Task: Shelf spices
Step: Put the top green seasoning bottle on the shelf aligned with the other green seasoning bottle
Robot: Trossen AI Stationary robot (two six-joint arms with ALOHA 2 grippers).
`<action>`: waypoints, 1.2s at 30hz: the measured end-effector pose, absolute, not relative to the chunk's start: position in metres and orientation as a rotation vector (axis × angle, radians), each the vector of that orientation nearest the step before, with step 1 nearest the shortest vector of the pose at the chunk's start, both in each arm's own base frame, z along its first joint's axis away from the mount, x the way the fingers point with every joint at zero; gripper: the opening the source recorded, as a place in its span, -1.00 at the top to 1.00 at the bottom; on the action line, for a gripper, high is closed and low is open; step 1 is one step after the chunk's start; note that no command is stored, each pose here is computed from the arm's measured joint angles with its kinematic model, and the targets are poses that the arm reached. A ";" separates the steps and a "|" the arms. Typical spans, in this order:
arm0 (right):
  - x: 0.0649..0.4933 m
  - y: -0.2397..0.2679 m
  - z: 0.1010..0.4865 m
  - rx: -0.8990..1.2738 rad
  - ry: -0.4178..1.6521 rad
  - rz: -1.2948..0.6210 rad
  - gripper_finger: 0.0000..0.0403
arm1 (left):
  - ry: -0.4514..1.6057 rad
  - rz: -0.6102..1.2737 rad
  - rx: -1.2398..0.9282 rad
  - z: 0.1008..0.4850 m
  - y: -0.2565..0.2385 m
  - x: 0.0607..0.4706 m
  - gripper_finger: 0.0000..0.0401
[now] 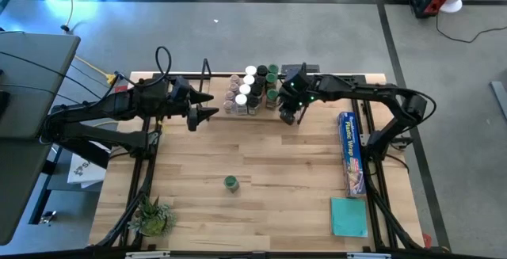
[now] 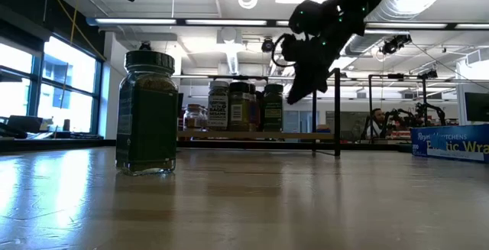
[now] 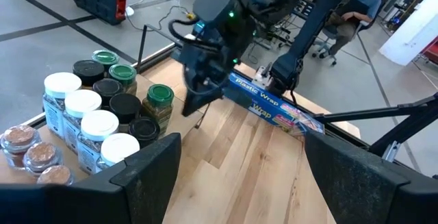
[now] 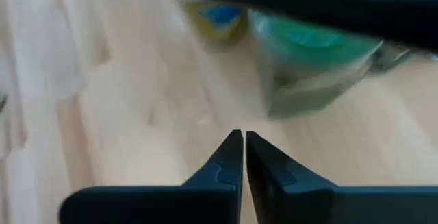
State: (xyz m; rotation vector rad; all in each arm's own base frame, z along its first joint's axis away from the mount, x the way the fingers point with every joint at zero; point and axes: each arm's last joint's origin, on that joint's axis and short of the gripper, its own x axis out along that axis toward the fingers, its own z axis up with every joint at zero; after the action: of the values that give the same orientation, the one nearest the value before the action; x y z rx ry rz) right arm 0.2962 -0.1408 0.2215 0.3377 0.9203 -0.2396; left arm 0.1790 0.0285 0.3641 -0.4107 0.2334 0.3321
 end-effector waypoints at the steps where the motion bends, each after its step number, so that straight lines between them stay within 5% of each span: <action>1: 0.298 -0.142 0.220 0.335 0.902 -0.256 0.96 | 0.234 0.332 -0.411 0.364 0.029 0.179 -0.53; 24: 0.310 -0.169 0.196 0.338 0.844 -0.440 1.00 | 0.234 0.333 -0.410 0.364 0.029 0.179 -0.53; 36: 0.320 -0.176 0.242 0.233 0.877 -0.479 1.00 | 0.235 0.333 -0.411 0.364 0.029 0.179 -0.53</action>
State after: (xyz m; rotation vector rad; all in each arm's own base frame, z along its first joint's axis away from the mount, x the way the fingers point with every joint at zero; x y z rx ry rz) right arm 0.3202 -0.1761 0.2421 0.2334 0.8773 -0.4794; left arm 0.1791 0.0285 0.3639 -0.4109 0.2347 0.3328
